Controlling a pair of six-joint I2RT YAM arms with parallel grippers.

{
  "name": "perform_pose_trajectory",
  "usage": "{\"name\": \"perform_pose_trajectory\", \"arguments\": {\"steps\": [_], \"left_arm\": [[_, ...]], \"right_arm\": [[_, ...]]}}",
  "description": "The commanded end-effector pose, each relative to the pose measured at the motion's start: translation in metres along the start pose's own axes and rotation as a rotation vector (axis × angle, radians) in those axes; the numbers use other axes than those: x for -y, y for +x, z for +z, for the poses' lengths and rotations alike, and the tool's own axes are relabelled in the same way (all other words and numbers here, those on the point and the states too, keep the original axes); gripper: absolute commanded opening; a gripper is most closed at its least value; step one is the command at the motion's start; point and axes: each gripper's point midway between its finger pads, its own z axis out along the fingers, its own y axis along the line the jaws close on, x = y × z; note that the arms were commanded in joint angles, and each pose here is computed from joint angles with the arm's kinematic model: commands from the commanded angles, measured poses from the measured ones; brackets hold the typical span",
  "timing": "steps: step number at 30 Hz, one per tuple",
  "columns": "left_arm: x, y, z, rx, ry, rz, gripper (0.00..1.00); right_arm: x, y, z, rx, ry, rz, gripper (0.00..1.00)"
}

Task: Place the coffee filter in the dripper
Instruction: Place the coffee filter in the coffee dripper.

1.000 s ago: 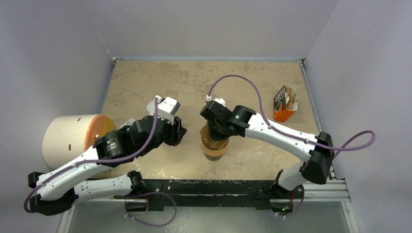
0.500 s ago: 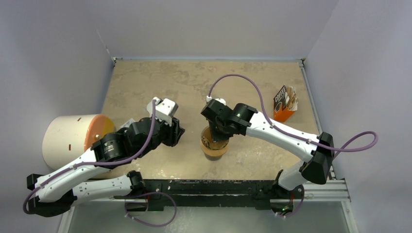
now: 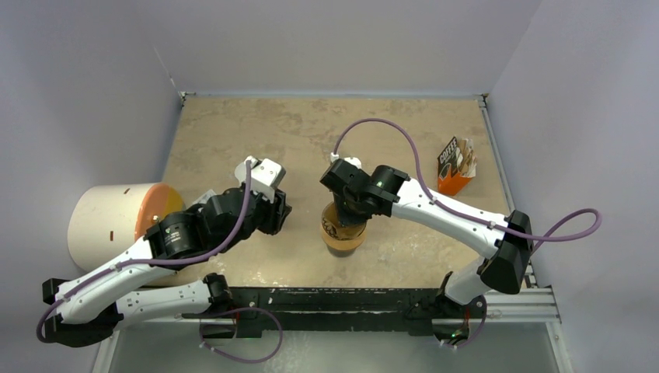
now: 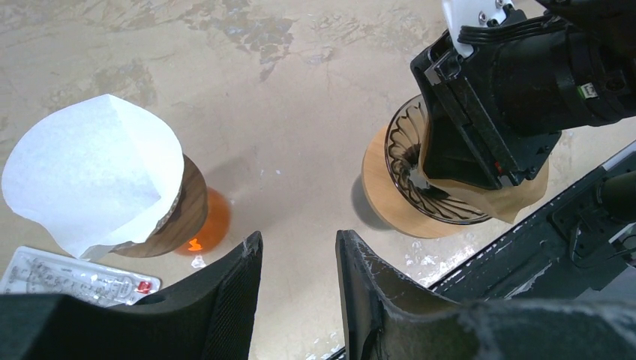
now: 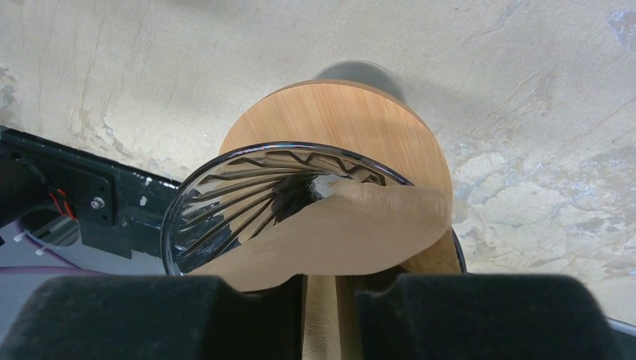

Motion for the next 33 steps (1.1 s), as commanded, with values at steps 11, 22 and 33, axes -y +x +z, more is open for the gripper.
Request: {"name": "perform_pose_trajectory", "arguments": {"steps": [11, 22, 33], "left_arm": [[-0.0041, -0.0114, -0.0057, 0.040, -0.012, 0.006, 0.40], [-0.0024, -0.0095, -0.0023, 0.034, -0.011, 0.010, 0.40], [-0.0040, -0.0060, -0.0008, 0.030, -0.018, 0.014, 0.40]], "right_arm": [[0.0045, -0.0036, 0.0027, 0.035, 0.027, 0.021, 0.45], [0.0011, -0.0048, 0.0003, 0.043, 0.000, -0.004, 0.55], [-0.0029, -0.0097, -0.0056, 0.052, -0.027, -0.067, 0.58]]}}
